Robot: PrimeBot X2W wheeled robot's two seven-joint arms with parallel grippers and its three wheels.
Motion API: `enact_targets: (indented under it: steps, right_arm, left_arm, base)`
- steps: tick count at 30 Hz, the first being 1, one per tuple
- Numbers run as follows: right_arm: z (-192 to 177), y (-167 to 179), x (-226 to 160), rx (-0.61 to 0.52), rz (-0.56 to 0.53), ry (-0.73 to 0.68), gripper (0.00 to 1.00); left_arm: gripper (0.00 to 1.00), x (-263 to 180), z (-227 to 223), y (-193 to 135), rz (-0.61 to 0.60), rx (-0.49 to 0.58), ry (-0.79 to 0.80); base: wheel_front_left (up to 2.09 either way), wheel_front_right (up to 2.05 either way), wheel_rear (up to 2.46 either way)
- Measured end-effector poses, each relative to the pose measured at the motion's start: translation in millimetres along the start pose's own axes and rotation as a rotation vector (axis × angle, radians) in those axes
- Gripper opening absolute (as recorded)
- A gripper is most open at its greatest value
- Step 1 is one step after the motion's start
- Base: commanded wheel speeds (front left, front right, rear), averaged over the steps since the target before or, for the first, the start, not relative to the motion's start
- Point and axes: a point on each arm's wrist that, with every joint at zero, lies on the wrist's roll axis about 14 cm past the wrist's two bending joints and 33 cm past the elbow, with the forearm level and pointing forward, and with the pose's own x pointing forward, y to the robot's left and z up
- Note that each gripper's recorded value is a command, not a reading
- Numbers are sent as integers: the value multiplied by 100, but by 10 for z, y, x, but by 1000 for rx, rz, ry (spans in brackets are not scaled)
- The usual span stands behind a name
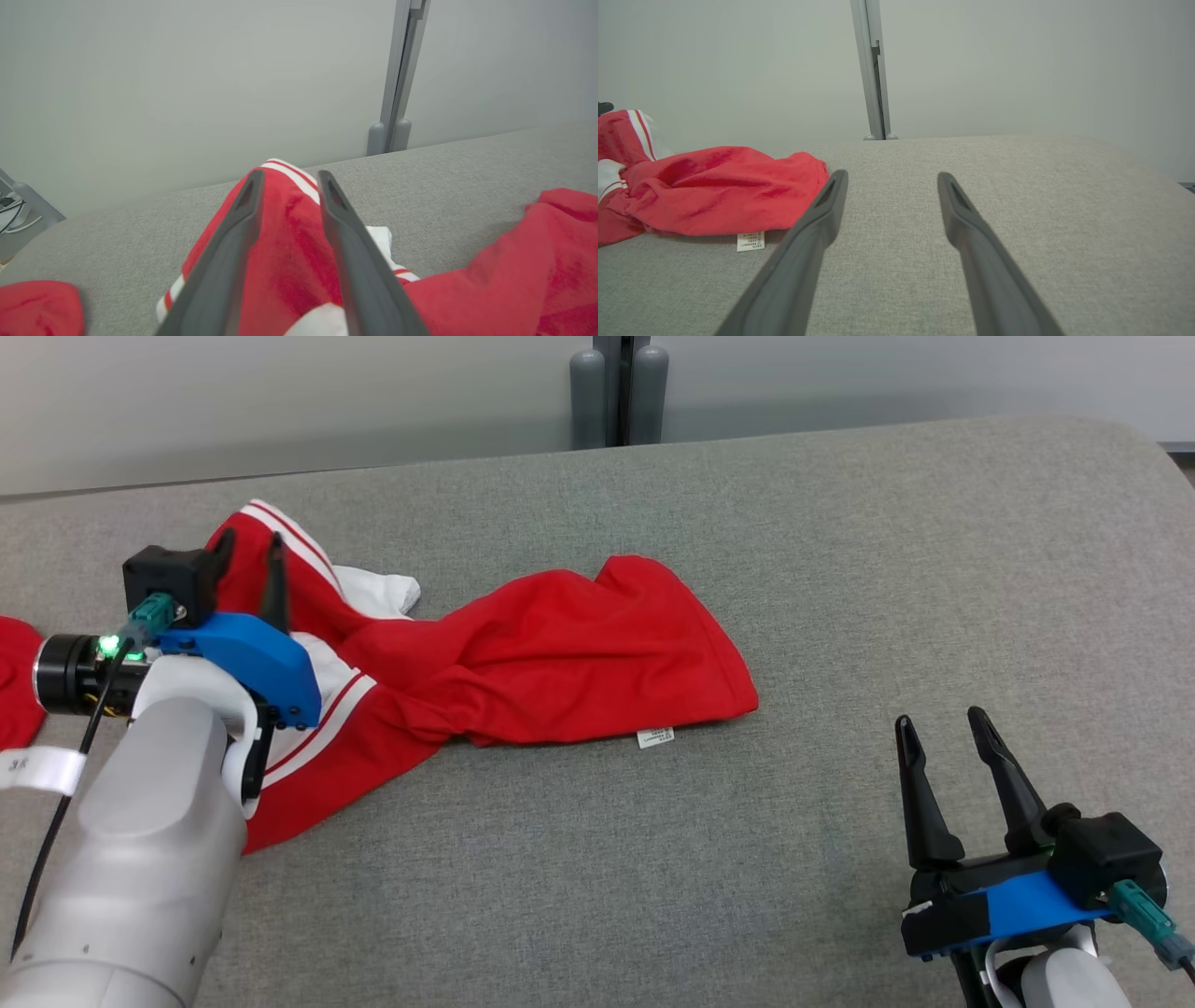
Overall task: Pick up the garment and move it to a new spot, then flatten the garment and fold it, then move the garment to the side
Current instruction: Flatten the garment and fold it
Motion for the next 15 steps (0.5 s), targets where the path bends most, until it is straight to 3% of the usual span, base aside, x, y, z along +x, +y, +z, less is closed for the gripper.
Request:
enact_targets:
  steps: [11, 15]
  right_arm:
    - [136, 8, -82, 13, -5, -38, 100]
    - [185, 79, -96, 17, 14, -52, 100]
  left_arm:
    - [100, -536, 265, 117, 85, -155, -204]
    - [100, -858, 385, 166, 118, -161, -293]
  base:
    - [0, 0, 0]
    - [0, 0, 0]
